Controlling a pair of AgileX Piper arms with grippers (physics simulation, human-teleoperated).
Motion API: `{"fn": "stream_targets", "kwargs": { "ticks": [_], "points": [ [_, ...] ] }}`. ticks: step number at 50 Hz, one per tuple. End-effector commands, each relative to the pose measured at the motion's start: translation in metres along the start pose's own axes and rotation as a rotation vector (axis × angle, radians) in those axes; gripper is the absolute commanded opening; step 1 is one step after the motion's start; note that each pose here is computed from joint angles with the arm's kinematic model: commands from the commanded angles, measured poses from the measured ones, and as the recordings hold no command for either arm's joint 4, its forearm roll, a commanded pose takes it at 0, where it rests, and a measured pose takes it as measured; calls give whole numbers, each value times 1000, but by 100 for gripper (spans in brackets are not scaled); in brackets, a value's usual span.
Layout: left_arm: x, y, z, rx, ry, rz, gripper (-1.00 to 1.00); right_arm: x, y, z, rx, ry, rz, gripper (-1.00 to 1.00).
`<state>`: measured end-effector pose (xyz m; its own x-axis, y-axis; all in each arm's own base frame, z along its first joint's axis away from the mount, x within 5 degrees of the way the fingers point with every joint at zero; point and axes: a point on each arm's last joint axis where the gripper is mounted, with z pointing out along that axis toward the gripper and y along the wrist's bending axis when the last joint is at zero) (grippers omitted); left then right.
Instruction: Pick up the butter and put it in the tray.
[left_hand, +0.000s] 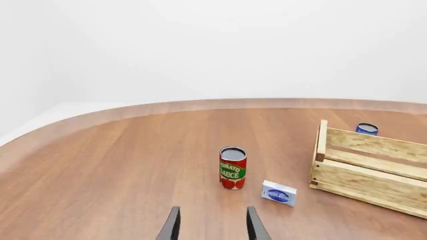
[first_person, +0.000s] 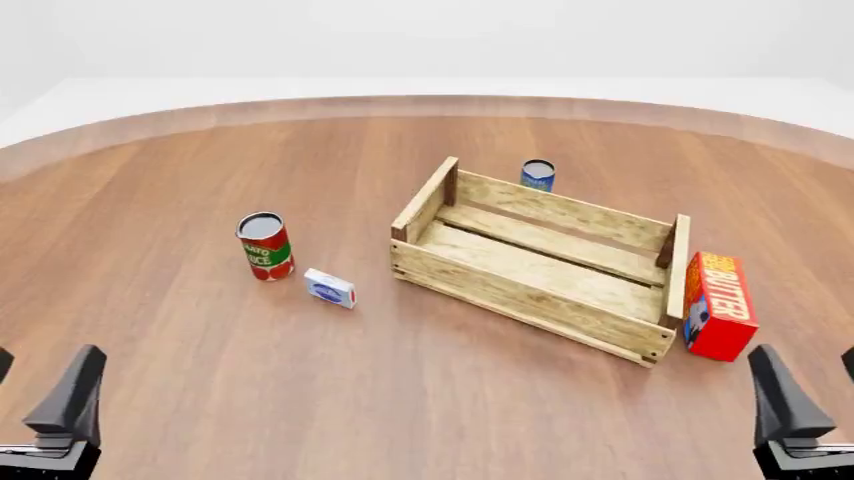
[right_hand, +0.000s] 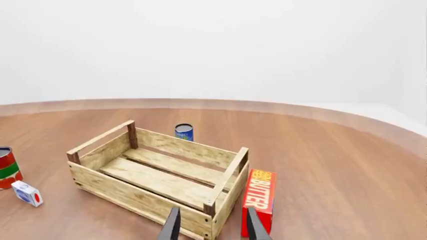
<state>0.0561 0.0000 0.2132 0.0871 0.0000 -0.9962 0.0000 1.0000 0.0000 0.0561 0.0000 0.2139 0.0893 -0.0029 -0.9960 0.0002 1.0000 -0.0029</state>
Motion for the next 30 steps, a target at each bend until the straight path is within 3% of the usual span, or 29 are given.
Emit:
{"fn": "stream_targets", "kwargs": {
  "ticks": [1, 17, 24, 27, 30],
  "points": [
    [0, 0, 0, 0, 0, 0, 100, -1, 0, 0, 0, 4, -9, 100],
    [0, 0, 0, 0, 0, 0, 100, -1, 0, 1, -1, 19, -35, 100],
    [0, 0, 0, 0, 0, 0, 100, -2, -2, 3, 30, 39, -28, 100],
    [0, 0, 0, 0, 0, 0, 100, 1, -6, 11, 88, 78, -22, 100],
    [0, 0, 0, 0, 0, 0, 100, 4, -7, 14, 99, 96, -60, 100]
  ]
}}
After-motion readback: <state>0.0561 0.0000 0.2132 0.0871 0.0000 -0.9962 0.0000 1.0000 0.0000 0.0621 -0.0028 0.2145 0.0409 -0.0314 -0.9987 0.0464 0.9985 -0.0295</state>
